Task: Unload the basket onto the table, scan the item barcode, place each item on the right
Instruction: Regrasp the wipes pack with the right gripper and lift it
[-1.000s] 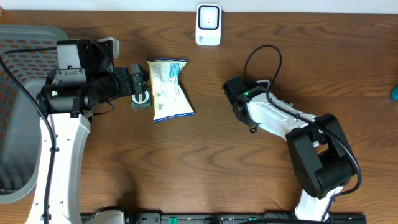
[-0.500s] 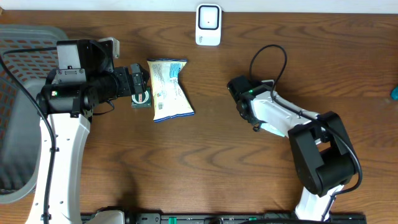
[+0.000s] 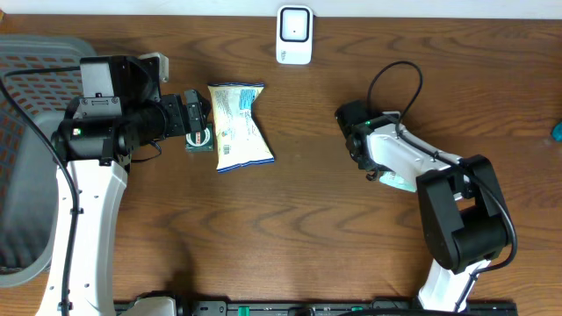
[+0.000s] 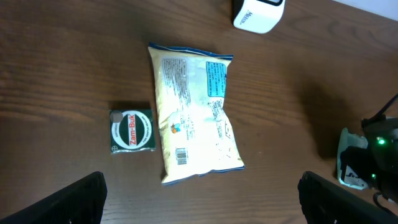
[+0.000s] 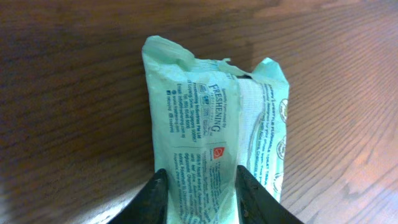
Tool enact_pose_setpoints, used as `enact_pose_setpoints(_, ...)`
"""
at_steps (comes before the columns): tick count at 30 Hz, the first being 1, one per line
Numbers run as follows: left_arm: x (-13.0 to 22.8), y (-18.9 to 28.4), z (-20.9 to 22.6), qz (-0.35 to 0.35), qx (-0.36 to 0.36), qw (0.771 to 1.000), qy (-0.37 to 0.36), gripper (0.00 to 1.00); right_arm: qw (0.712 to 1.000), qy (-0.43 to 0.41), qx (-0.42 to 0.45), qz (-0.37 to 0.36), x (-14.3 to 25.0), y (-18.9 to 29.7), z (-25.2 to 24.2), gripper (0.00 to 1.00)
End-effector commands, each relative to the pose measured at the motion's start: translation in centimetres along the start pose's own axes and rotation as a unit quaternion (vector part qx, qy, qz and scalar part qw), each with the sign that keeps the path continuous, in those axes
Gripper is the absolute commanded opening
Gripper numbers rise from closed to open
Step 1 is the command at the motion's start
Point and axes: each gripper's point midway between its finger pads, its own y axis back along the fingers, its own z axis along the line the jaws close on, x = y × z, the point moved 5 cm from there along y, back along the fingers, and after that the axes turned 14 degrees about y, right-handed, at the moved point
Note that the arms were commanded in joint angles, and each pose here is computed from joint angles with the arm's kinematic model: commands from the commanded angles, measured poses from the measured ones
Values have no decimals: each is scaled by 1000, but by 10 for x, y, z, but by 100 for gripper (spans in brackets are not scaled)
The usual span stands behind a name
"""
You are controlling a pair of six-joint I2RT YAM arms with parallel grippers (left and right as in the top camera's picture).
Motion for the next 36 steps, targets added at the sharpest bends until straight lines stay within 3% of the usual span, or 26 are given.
enact_pose_setpoints(1, -1, -1, 0, -1, -3, 1000, -7, 98, 1000, -7, -5, 9, 2, -6, 1, 17)
enact_pose_setpoints(2, -1, -1, 0, -1, -3, 1000, -7, 97, 1000, -4, -15, 10, 2, -7, 3, 6)
enact_pose_setpoints(3, -1, -1, 0, -1, -3, 1000, -7, 98, 1000, -2, -25, 12, 2, -7, 6, 1)
enact_pose_setpoints(11, -1, -1, 0, -1, -3, 1000, -7, 98, 997, 1, -80, 17, -2, -1, 17, 1)
enact_pose_setpoints(16, -1, -1, 0, -1, -3, 1000, -7, 98, 984, 14, -176, -9, -24, 25, 29, 1)
enact_pose_setpoints(20, -1, -1, 0, -1, -3, 1000, -7, 98, 962, 21, -269, -43, -46, 55, 32, 1)
enact_pose_setpoints(27, -1, -1, 0, -1, -3, 1000, -7, 98, 898, 32, -431, -85, -61, 100, 41, 1)
enact_pose_setpoints(31, -1, -1, 0, -1, -3, 1000, -7, 98, 920, 20, -382, -81, -61, 85, 27, 1)
enact_pose_setpoints(33, -1, -1, 0, -1, -3, 1000, -7, 98, 941, 19, -330, -72, -57, 74, 18, 11)
enact_pose_setpoints(36, -1, -1, 0, -1, -3, 1000, -7, 98, 963, 20, -261, -63, -53, 65, 4, 43)
